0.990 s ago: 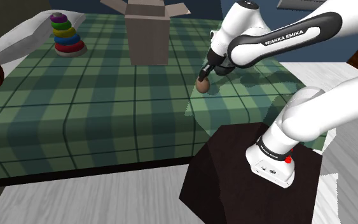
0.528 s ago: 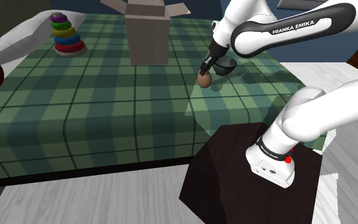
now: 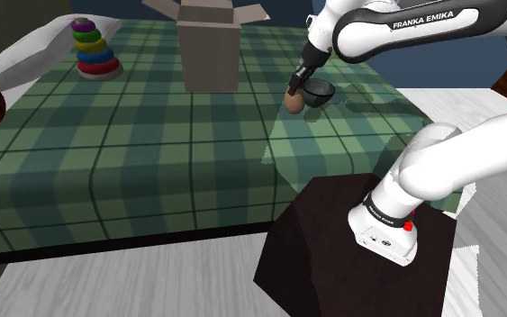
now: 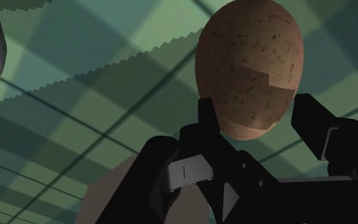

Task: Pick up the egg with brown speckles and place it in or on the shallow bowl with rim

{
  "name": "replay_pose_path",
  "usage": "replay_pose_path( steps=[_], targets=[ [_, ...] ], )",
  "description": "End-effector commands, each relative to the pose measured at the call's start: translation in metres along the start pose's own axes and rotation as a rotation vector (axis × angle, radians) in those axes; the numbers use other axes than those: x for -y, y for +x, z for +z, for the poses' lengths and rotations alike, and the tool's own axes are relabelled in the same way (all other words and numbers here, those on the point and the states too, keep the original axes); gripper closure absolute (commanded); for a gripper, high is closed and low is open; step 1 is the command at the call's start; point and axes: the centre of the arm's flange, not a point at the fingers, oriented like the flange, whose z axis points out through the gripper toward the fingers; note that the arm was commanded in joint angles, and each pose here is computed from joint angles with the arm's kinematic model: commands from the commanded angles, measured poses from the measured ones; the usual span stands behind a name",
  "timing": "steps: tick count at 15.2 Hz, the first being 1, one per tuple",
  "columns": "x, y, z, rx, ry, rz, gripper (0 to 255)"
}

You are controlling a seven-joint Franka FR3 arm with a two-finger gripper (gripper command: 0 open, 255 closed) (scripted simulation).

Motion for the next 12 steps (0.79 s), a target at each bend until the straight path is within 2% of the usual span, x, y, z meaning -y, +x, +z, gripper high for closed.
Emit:
replay_pose_path(
  steps=[1, 8, 9, 10, 12],
  targets=[
    [-0.025, 0.002, 0.001, 0.0, 0.0, -0.001, 255],
    [-0.117, 0.01, 0.004, 0.0, 0.0, -0.001, 255],
    [-0.104, 0.009, 0.001, -0.001, 0.0, 0.0, 255],
    [-0.104, 0.009, 0.001, -0.001, 0.0, 0.0, 0],
    [-0.096, 0.014, 0.027, 0.032, -0.002, -0.018, 0]
  ],
)
